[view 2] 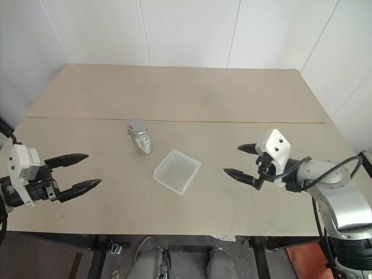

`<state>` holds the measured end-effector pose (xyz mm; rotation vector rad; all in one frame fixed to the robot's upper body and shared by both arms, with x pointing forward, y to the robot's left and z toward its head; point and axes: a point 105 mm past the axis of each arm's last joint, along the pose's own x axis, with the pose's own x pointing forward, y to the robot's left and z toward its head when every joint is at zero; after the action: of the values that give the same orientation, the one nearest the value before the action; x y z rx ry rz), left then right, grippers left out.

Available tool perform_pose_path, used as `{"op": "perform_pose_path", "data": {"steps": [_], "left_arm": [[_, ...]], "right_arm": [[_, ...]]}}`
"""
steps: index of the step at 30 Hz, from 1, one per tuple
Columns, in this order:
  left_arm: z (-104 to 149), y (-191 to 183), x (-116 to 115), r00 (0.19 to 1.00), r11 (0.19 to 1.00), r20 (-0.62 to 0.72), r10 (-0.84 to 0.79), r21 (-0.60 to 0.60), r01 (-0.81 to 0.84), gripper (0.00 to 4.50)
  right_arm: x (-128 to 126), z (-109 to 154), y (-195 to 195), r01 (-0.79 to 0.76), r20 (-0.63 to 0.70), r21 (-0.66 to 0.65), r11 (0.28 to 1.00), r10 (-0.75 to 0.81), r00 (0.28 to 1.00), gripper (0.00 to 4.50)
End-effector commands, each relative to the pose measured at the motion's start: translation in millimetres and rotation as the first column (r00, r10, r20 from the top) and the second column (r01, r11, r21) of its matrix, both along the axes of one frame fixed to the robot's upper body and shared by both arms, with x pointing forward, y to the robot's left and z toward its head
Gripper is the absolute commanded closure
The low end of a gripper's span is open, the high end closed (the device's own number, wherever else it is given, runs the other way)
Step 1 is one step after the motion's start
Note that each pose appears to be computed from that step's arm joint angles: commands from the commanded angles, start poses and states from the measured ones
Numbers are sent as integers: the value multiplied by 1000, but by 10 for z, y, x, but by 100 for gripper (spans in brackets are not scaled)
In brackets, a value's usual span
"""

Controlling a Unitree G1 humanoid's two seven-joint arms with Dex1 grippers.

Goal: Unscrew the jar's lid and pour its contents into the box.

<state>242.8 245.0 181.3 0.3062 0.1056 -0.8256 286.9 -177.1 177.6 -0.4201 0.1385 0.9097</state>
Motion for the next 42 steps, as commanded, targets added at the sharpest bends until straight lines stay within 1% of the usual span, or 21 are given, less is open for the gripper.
{"op": "perform_pose_path", "data": {"steps": [1, 6, 8, 10, 13, 14, 15, 18, 20, 21, 24, 26, 28, 31, 35, 42], "left_arm": [[154, -33, -10, 999, 1000, 48, -20, 2, 20, 2], [78, -35, 82, 999, 1000, 46, 10, -13, -10, 2], [57, -28, 116, 999, 999, 42, 26, -29, -25, 2], [5, 9, 158, 998, 999, 42, 44, -21, -44, 2], [-72, 18, 288, 994, 996, 60, 93, -16, -92, 2], [-89, 15, 346, 992, 994, 70, 108, -28, -106, 2], [-110, -28, 416, 991, 992, 62, 115, -68, -111, 2], [-175, -143, 540, 996, 994, 67, 65, -95, -59, 2], [-232, -185, 729, 996, 993, 66, 67, -103, -60, 2], [-246, -177, 788, 996, 993, 63, 67, -105, -60, 2], [-201, -188, 1015, 995, 987, 75, 73, -149, -61, 2], [-189, -223, 1112, 995, 987, 80, 56, -156, -43, 2], [-180, -255, 1175, 997, 984, 69, 33, -177, -20, 2], [-215, -362, 1257, 998, 988, 63, -22, -152, 31, 2], [-228, -499, 1366, 996, 987, 74, -44, -152, 55, 2], [-227, -665, 1560, 995, 988, 95, -30, -145, 44, 2]], "right_arm": [[-5, 196, -9, 1, 79, 4, 1000, -1, 997, 0], [21, 154, 32, 2, 78, -17, 1000, -1, 997, 0], [23, 212, 82, -10, 94, -16, 1000, 12, 995, 0], [26, 274, 132, -25, 114, -10, 1000, 26, 993, 0], [45, 320, 180, -33, 144, -26, 999, 37, 989, 0], [50, 333, 214, -40, 151, -27, 999, 44, 988, 0], [55, 347, 243, -46, 158, -31, 998, 50, 986, 0], [62, 368, 357, -67, 172, -49, 997, 74, 982, 0], [61, 390, 408, -80, 181, -61, 995, 90, 979, 0], [60, 395, 442, -84, 183, -63, 994, 94, 979, 0], [45, 428, 492, -103, 194, -66, 993, 114, 974, 0], [41, 444, 512, -107, 200, -66, 992, 118, 973, 0], [37, 457, 530, -107, 208, -67, 992, 119, 971, 0], [18, 481, 526, -105, 222, -68, 992, 118, 968, 0], [5, 485, 531, -101, 229, -69, 992, 115, 967, 0], [-6, 496, 552, -101, 235, -68, 993, 114, 965, 0]]}}
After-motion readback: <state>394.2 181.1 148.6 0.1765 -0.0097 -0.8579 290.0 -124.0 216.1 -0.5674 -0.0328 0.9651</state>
